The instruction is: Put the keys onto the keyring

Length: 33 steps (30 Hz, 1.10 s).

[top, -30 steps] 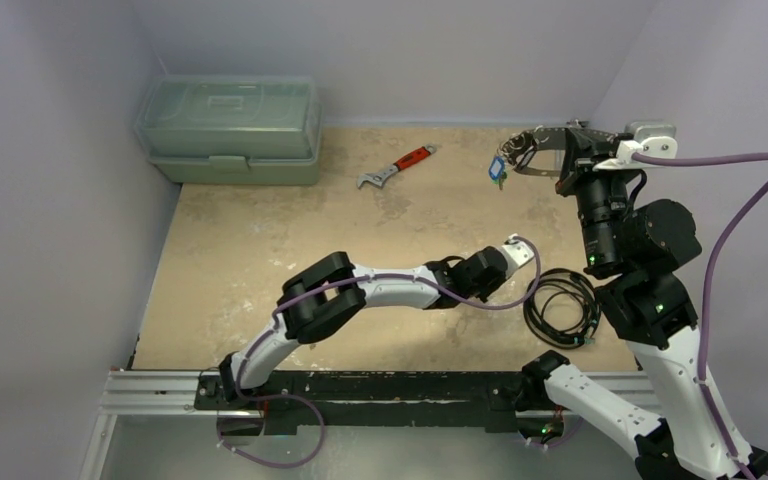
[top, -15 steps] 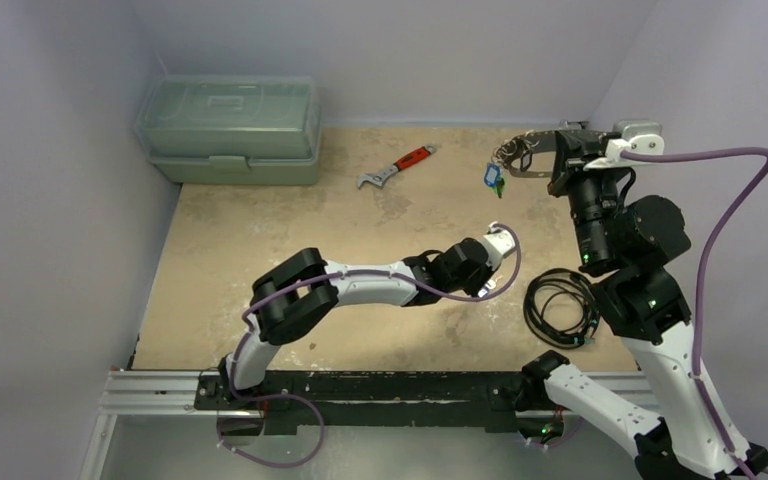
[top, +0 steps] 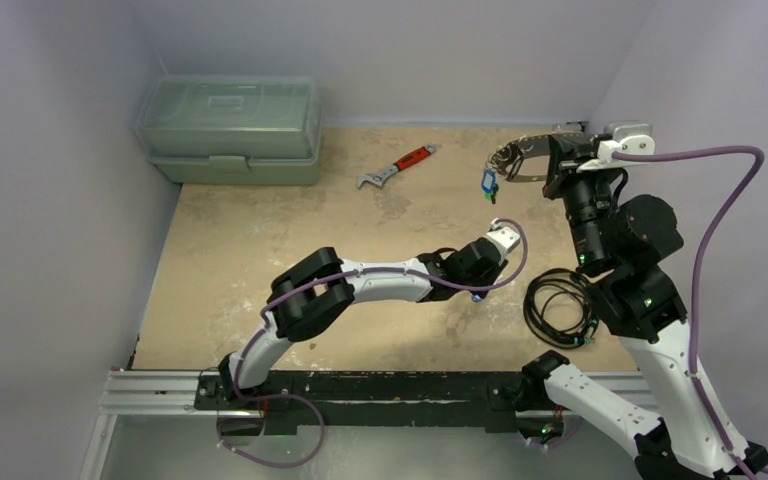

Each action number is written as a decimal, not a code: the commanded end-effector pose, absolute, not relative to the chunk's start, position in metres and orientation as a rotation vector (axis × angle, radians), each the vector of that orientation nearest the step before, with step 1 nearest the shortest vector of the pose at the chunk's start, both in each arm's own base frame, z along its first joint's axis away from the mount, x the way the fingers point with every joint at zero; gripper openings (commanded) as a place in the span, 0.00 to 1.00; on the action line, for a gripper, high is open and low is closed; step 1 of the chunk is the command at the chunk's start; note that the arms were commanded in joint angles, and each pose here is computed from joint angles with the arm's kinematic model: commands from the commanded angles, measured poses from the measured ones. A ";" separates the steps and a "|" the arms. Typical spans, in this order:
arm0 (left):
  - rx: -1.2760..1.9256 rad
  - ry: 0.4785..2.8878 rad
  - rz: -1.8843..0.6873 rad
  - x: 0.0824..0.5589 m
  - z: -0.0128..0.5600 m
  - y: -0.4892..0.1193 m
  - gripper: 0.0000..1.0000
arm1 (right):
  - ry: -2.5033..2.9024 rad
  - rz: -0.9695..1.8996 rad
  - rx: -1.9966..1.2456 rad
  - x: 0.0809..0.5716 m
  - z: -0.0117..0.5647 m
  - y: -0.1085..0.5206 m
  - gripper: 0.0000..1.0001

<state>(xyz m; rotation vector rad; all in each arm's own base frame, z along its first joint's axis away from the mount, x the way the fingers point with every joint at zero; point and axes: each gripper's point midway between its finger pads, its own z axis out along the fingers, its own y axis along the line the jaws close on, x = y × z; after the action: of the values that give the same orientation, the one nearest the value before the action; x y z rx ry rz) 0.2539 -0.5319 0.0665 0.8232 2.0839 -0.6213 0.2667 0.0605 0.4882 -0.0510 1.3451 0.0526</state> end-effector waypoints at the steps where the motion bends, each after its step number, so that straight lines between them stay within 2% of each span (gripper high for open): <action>1: 0.762 2.158 -0.619 0.254 0.054 -0.533 0.29 | 1.285 0.082 -0.026 0.261 0.504 0.058 0.00; 10: 0.758 2.195 -0.628 0.257 0.037 -0.532 0.29 | 1.286 0.088 -0.035 0.261 0.502 0.060 0.00; 26: 0.750 2.163 -0.672 0.261 0.054 -0.544 0.31 | 1.288 0.095 -0.043 0.261 0.501 0.062 0.00; 33: 0.751 2.171 -0.668 0.263 0.048 -0.546 0.27 | 1.288 0.095 -0.043 0.261 0.501 0.062 0.00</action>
<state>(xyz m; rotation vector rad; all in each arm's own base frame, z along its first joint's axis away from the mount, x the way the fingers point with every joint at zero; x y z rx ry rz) 0.2570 -0.5374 0.0428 0.7704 2.1838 -0.6408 0.2675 0.0631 0.4807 -0.0678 1.3584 0.0558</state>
